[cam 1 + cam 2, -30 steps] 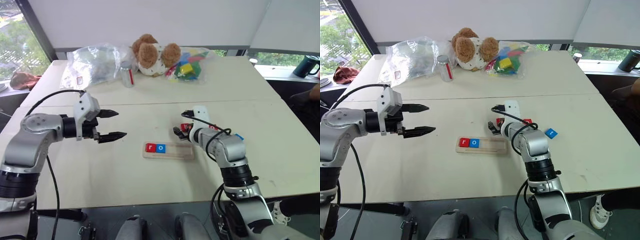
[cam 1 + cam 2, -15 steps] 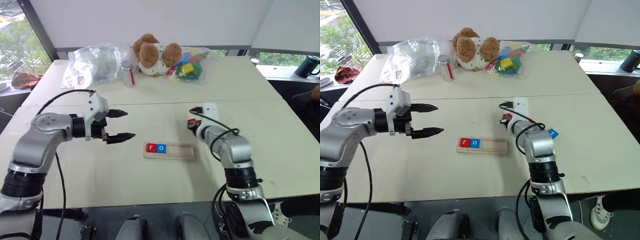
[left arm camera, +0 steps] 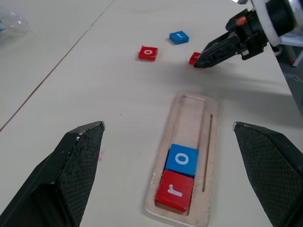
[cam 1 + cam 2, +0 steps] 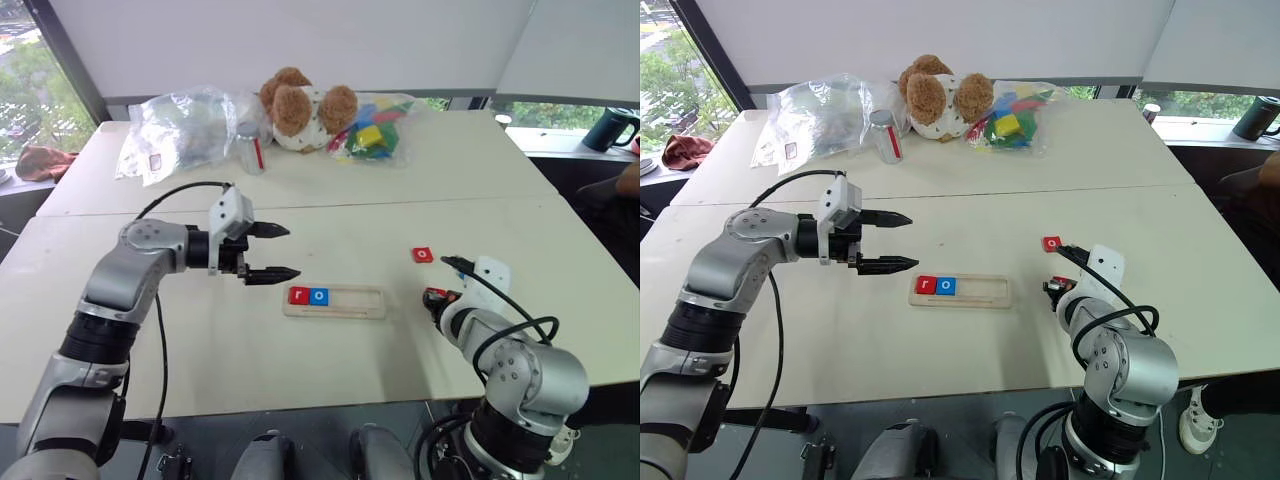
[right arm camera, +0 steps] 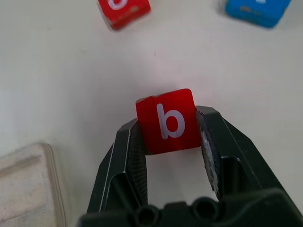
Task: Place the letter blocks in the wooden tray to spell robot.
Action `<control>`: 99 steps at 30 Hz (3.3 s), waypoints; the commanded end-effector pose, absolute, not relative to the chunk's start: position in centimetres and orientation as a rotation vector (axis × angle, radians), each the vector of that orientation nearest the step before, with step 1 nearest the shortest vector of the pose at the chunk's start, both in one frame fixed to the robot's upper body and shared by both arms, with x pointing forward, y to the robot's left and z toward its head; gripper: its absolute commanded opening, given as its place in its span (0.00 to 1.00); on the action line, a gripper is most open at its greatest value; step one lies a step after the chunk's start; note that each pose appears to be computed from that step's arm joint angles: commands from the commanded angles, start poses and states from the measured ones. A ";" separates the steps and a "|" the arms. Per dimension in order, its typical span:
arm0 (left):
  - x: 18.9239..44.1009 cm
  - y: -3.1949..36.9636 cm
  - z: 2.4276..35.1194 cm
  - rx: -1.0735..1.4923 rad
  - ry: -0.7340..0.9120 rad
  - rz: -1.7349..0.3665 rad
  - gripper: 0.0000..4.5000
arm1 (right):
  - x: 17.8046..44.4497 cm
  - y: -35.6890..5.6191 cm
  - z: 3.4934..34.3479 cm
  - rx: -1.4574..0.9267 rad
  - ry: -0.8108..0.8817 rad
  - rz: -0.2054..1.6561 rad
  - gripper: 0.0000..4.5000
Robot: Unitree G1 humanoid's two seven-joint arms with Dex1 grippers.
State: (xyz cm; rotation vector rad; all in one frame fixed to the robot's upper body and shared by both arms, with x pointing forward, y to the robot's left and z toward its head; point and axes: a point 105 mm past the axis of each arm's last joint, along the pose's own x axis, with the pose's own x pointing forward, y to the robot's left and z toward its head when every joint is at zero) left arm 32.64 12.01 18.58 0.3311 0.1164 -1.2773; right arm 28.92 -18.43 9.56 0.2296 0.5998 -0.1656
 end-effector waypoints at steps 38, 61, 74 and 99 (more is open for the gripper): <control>29.2 16.4 18.9 0.441 0.254 -1.257 1.00 | 31.5 -25.2 11.4 -0.600 0.432 1.029 0.99; 28.8 18.2 16.4 0.474 0.356 -1.208 1.00 | 33.2 -12.9 15.9 -0.562 0.249 1.183 0.25; 28.7 17.6 15.2 0.485 0.356 -1.186 1.00 | 33.2 -9.3 13.4 -0.633 0.469 1.260 0.25; 29.2 17.5 14.1 0.506 0.361 -1.141 1.00 | 32.3 -8.2 11.9 -0.672 0.502 1.300 0.25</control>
